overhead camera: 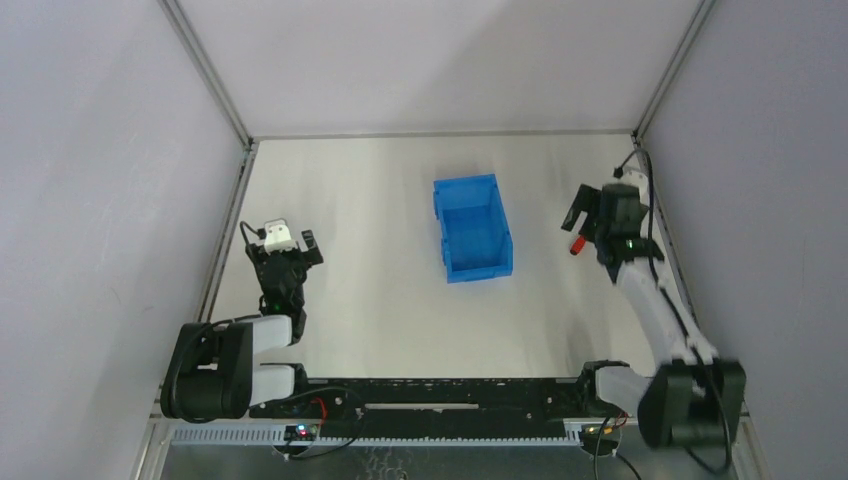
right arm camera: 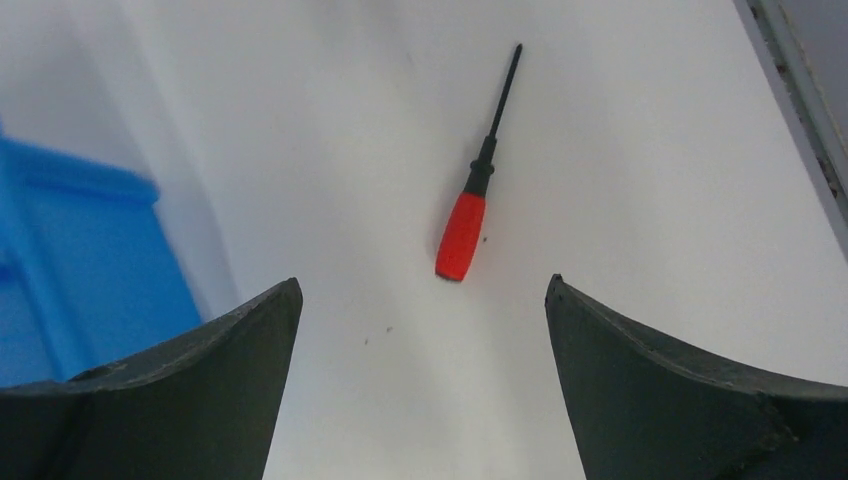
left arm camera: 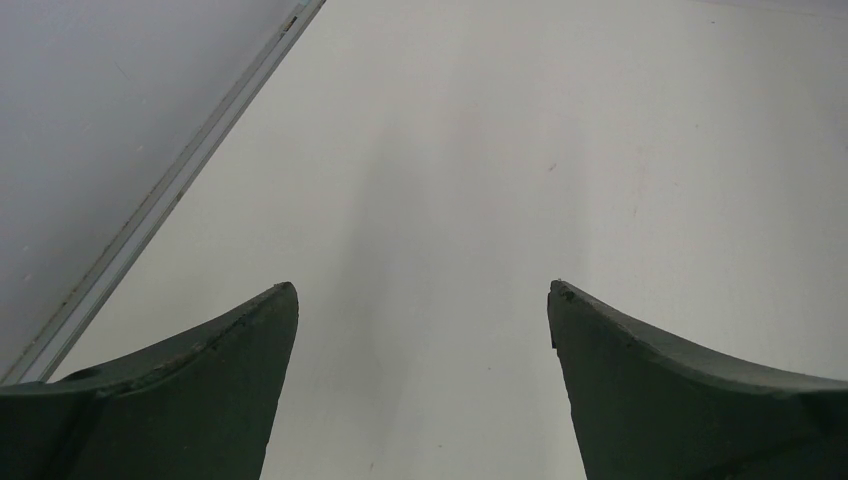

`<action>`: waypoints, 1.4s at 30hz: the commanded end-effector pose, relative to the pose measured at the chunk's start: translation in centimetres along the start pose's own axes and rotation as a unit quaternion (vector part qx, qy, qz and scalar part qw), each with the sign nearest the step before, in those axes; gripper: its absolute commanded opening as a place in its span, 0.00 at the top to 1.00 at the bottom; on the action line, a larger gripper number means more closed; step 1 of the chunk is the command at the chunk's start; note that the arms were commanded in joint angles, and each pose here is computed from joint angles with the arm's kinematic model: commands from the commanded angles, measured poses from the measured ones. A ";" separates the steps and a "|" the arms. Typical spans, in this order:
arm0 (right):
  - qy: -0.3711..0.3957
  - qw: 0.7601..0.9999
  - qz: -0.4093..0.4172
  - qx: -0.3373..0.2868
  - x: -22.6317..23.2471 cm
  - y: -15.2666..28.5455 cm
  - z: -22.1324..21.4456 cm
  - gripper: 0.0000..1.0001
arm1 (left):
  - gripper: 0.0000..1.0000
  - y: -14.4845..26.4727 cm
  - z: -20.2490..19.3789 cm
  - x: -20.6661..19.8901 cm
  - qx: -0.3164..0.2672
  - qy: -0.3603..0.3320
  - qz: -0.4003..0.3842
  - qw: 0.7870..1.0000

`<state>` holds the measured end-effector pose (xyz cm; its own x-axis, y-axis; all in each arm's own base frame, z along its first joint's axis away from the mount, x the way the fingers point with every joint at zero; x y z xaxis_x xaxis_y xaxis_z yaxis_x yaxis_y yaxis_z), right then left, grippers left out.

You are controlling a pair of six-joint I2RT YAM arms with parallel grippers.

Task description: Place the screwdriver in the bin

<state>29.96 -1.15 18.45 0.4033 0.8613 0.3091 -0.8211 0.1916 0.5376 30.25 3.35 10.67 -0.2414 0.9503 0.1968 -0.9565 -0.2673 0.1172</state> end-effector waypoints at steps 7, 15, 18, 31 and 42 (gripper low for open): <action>-0.010 0.962 -0.146 0.232 -2.5 -9.3 -3.6 0.16 | 0.00 -0.8 2.9 0.3 -0.052 0.010 0.006 0.999; 0.012 0.948 -0.184 0.259 -4.2 -12.4 -6.2 0.31 | 0.00 -0.9 3.0 0.3 -0.052 0.010 0.007 0.999; 0.018 0.946 -0.190 0.261 -4.7 -12.9 -6.6 0.43 | 0.00 -0.9 3.0 0.4 -0.052 0.010 0.007 0.999; 0.024 0.974 -0.117 0.192 -1.8 -8.1 -0.3 0.89 | 0.00 -0.9 3.0 0.3 -0.053 0.010 0.006 0.999; 0.025 0.991 0.016 0.130 4.3 3.0 5.7 0.89 | 0.00 -0.9 2.9 0.3 -0.052 0.010 0.006 0.999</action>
<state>33.27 -2.04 22.56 0.4518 0.8585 0.2426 -0.6645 0.1423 0.7336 30.25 3.34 10.67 -0.2410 0.9504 0.1967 -0.9566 -0.2669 0.1172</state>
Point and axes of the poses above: each gripper's point midway between its finger pads, its own y axis back along the fingers, its own x axis along the line the jaws close on, z = x × y, the point moved 4 cm from there along y, back along the fingers, and after that the axes turned 11 degrees about -y, right-handed, at the moved point
